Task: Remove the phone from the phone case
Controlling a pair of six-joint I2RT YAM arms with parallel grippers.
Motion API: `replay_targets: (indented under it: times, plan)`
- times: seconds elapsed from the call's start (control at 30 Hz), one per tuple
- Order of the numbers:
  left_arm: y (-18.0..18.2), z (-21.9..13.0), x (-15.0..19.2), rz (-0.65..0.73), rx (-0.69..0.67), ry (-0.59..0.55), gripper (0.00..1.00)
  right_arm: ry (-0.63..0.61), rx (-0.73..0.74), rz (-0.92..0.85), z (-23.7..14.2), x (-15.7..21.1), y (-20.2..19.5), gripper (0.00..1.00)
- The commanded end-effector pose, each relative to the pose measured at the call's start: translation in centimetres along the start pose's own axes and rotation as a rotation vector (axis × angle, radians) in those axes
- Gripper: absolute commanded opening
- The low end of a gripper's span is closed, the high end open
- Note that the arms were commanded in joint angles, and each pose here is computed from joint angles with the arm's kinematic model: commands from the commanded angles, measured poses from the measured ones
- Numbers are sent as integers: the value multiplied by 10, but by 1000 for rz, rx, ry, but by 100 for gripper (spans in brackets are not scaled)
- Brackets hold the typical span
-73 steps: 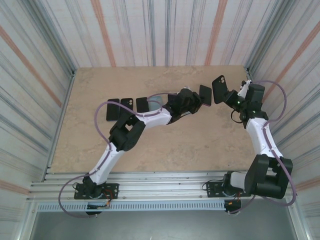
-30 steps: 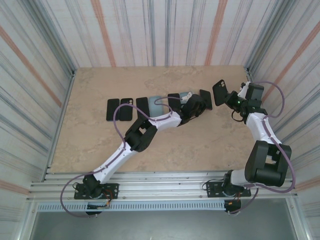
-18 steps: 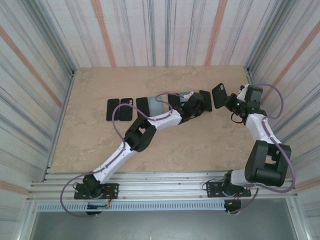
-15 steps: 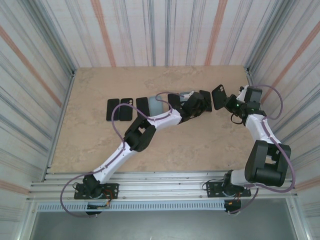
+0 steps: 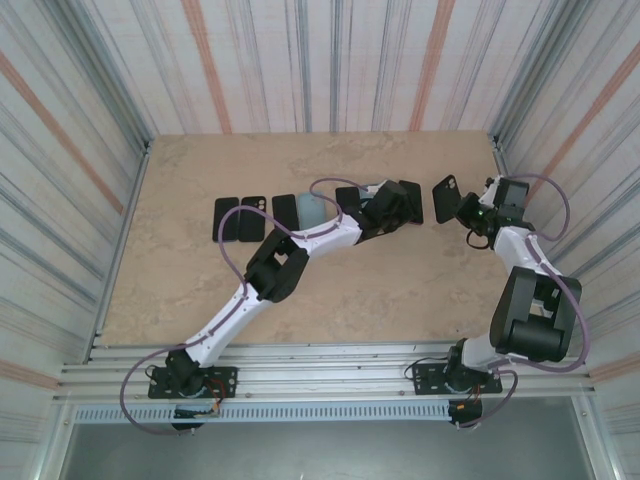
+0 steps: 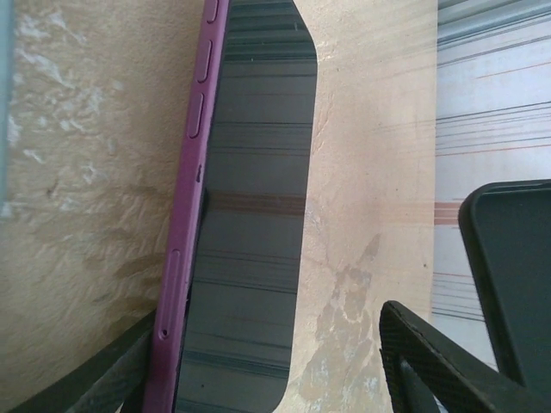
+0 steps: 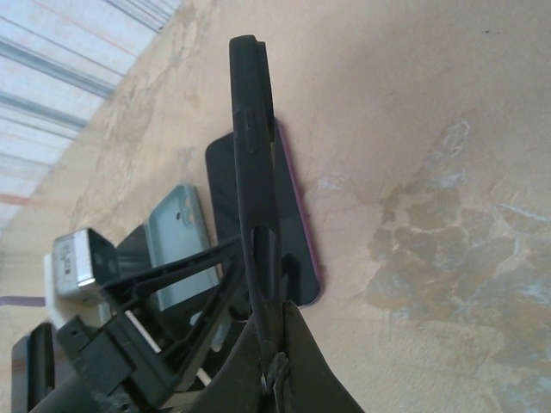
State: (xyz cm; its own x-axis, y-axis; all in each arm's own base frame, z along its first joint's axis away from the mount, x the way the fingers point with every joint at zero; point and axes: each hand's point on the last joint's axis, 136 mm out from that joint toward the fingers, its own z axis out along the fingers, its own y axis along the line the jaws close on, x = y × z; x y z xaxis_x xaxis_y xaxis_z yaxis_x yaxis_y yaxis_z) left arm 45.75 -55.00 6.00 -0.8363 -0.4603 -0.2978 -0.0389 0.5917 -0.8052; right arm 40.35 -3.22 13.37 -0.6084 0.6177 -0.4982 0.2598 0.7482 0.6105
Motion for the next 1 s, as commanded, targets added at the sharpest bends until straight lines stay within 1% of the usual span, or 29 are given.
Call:
replay_targets:
  times: [0.0,0.13,0.2,0.53,0.63,0.8,0.97]
  plan:
    - [-42,-31,-24,33,56,-31,65,-7,-12,-41,7,-10,1,0]
    - [-42,-35,-26,27,53,-34,66,22,-36,-34,20,-10,-1,1]
    - [-36,-34,-27,-11,49,-27,66,33,-41,-35,27,-9,-4,1]
    - [-39,-38,-20,54,33,16,66,52,-60,-9,54,-10,-17,2]
    - [-40,-39,-21,53,36,19,66,62,-63,5,62,-10,-21,3]
    - [-57,-50,-28,105,63,5,66,75,-77,30,73,-11,-23,5]
    - [-67,-62,-39,122,75,0,66,85,-79,68,83,-9,-29,8]
